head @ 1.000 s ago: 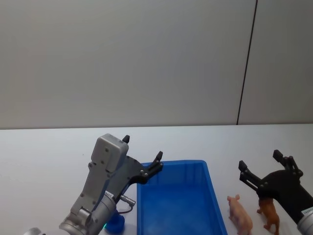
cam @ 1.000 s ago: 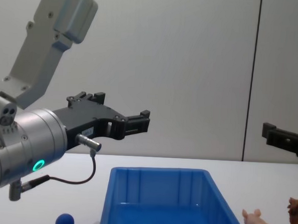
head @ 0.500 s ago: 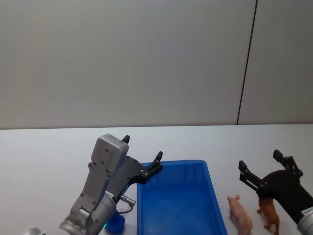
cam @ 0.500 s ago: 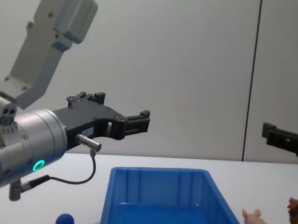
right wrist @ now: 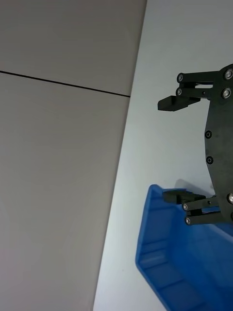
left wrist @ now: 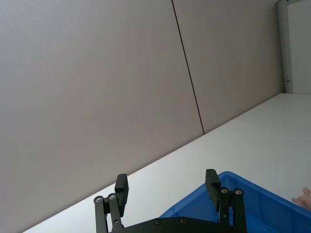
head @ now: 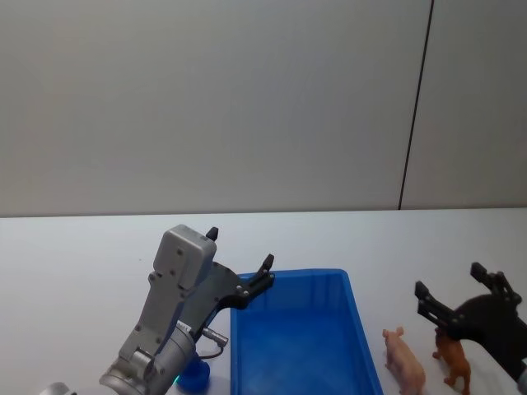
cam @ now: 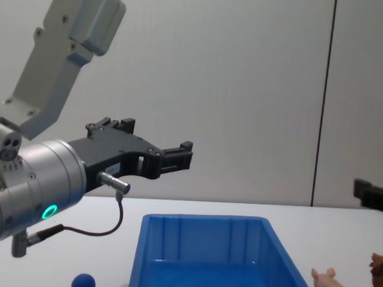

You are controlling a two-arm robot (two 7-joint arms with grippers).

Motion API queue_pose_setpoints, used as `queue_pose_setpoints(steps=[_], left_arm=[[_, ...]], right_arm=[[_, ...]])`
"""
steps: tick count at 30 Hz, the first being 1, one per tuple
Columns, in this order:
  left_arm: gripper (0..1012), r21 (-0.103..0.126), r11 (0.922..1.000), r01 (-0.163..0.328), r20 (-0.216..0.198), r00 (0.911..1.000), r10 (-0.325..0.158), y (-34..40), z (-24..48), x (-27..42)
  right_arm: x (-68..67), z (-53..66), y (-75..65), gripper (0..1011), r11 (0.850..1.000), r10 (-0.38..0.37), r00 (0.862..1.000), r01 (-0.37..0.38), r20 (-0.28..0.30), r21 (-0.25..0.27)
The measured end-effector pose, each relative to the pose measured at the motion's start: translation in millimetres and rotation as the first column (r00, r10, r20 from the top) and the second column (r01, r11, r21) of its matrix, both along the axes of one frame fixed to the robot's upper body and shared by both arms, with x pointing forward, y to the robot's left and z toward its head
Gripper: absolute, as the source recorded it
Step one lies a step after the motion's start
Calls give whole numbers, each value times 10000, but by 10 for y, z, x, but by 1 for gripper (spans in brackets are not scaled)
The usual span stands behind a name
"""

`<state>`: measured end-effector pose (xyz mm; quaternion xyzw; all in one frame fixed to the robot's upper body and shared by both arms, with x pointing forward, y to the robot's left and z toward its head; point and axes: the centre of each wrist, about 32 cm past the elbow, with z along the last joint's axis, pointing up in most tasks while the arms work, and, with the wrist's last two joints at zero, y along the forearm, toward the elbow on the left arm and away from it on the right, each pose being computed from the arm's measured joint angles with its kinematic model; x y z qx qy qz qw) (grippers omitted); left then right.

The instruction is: Pick up the two dolls from the table and place them into the box.

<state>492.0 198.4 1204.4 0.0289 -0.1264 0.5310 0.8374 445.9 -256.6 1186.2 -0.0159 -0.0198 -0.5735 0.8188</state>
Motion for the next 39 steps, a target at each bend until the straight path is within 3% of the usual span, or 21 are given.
queue_pose_setpoints(steps=[9,19,26,39], left_arm=[[1001,0,10000,-1,1,10000,1,0,0,0],[1001,0,10000,-1,1,10000,1,0,0,0],[1001,0,10000,-1,1,10000,1,0,0,0],[1001,0,10000,-2,0,10000,2,0,0,0]], right_arm=[[-45,-83,-264,1001,9993,-98,9959,64,-902,-375],[-93,-187,-445,1001,9981,-205,9822,93,-1868,-607],[-101,-293,-495,1001,9979,-148,9676,-17,-2520,-650],[-45,-462,-452,995,9981,24,9437,-224,-3309,-566]])
